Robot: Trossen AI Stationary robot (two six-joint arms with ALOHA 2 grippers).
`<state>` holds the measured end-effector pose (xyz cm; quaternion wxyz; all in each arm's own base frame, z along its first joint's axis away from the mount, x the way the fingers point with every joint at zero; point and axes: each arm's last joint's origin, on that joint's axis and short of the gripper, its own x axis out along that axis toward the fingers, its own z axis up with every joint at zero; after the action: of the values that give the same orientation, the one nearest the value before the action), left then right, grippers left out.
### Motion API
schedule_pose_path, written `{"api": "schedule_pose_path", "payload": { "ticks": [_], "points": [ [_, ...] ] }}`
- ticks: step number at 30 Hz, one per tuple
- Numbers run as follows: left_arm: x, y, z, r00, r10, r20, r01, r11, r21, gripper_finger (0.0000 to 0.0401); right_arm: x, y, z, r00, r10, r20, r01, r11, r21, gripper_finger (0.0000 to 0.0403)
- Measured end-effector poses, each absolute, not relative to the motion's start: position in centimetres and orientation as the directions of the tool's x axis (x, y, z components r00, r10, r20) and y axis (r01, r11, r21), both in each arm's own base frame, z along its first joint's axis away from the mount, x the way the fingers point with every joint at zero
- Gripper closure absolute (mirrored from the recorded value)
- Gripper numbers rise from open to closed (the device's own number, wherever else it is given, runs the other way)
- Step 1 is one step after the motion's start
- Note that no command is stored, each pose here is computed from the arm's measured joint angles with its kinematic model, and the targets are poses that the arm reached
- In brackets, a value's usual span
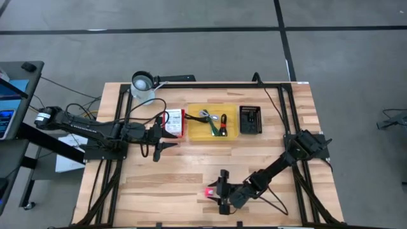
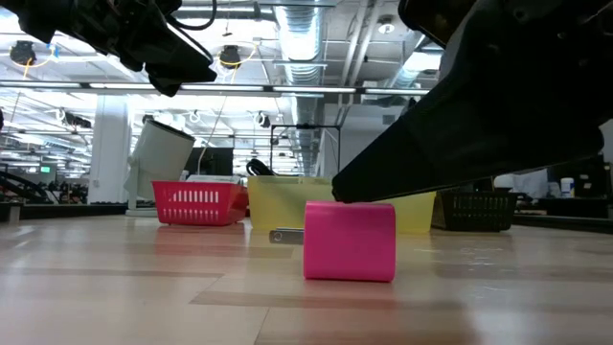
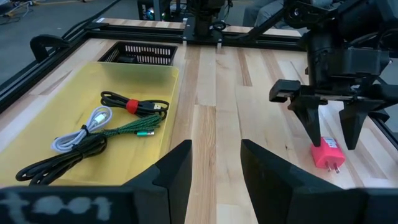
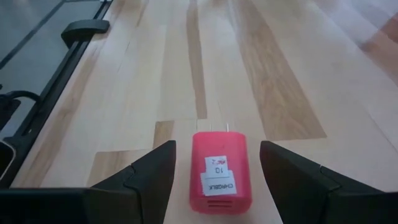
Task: Pick and place items into bin
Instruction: Put the pink charger adapter into the black bin
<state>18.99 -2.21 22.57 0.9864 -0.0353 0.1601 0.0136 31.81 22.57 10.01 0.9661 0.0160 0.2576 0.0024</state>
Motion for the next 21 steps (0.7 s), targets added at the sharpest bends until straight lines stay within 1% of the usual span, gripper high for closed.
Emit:
{"api": "schedule_pose_path", "payload": {
  "ticks": [6, 21],
  "points": [
    [18.99, -2.21, 22.57, 0.948, 0.016, -0.317, -0.038, 0.997, -0.065, 0.0275, 32.18, 22.13, 9.97, 0.856, 0.051, -0.514, -0.02, 0.998, 0.065, 0.0173],
    [18.99, -2.2, 22.57, 0.948, 0.016, -0.317, -0.038, 0.997, -0.065, 0.0275, 32.48, 21.54, 9.75, 0.836, 0.069, -0.544, -0.028, 0.996, 0.083, 0.0173]
  ]
}}
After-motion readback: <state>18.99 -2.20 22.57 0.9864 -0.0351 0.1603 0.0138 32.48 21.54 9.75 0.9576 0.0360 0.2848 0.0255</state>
